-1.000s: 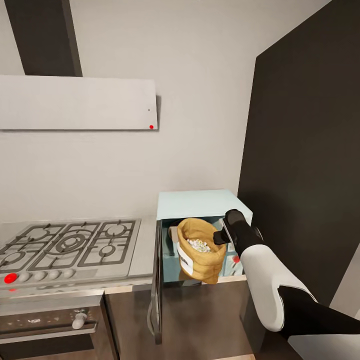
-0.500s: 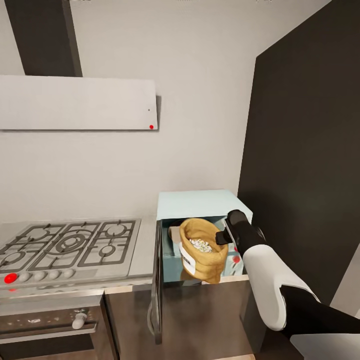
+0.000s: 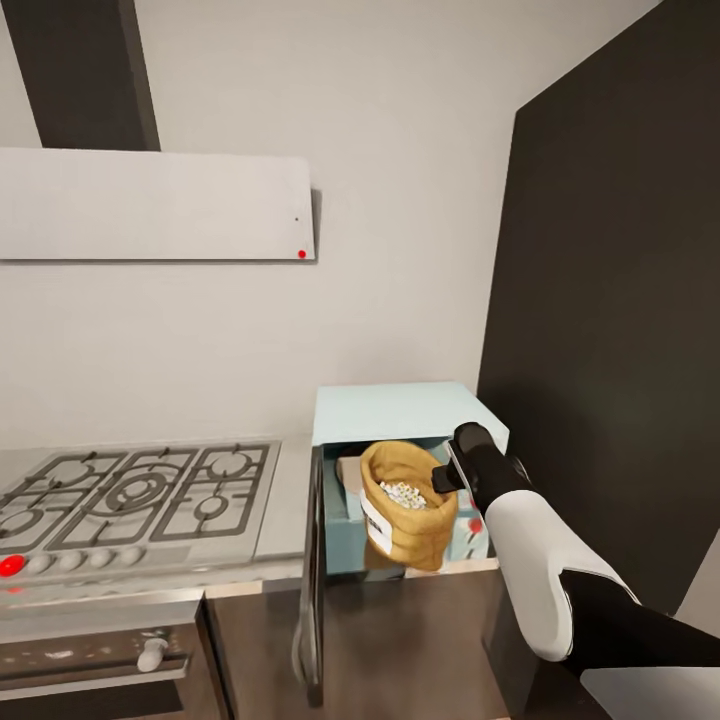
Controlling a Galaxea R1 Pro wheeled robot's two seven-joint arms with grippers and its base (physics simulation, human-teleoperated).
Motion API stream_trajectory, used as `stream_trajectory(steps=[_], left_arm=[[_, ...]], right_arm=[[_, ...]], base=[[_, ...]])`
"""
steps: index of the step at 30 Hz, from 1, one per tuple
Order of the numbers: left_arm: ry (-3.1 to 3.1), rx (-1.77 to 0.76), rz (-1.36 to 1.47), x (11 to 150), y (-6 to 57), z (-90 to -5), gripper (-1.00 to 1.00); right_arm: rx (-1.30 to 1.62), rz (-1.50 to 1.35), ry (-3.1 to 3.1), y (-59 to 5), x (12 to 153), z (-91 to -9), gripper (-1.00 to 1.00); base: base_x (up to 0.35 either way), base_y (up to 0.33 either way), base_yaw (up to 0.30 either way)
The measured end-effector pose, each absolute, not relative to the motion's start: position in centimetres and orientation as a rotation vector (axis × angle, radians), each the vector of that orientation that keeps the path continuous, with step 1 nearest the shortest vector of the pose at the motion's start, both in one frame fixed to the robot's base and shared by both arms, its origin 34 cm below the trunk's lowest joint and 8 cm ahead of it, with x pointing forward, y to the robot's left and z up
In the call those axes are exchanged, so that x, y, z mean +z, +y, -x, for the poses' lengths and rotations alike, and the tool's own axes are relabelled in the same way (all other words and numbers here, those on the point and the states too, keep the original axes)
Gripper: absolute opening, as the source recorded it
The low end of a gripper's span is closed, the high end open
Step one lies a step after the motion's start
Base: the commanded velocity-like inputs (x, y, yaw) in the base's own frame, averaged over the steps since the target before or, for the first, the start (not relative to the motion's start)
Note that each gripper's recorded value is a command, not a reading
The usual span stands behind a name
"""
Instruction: In the kitchen, take the popcorn bag from the countertop, put it into the microwave, and heat it until the popcorn is cooked so the cooked popcorn ends up inside the bag.
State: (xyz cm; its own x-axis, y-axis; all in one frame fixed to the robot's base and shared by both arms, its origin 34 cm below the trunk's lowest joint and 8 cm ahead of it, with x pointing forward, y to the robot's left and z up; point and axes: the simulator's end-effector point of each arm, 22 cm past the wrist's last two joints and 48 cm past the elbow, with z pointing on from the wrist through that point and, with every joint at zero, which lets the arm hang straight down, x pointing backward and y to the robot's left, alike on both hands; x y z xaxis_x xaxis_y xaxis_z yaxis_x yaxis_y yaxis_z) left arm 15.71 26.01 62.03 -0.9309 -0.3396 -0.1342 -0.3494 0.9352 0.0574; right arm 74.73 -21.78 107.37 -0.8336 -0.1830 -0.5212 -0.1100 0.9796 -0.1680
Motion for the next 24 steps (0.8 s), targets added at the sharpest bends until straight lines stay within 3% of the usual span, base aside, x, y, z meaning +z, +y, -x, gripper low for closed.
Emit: stream_trajectory(steps=[14, 24], left_arm=[[2.970, 0.122, 0.531, 62.0, 26.0, -15.7, 1.00], [2.957, 0.116, 0.529, 62.3, 26.0, -15.5, 1.00]], right_arm=[[-0.176, 0.210, 2.556, -21.7, 107.5, -74.9, -1.00], [-0.200, 0.235, 2.562, -21.8, 107.4, -73.7, -1.00]], base=[[0.281, 0.000, 0.000], [0.120, 0.000, 0.000]])
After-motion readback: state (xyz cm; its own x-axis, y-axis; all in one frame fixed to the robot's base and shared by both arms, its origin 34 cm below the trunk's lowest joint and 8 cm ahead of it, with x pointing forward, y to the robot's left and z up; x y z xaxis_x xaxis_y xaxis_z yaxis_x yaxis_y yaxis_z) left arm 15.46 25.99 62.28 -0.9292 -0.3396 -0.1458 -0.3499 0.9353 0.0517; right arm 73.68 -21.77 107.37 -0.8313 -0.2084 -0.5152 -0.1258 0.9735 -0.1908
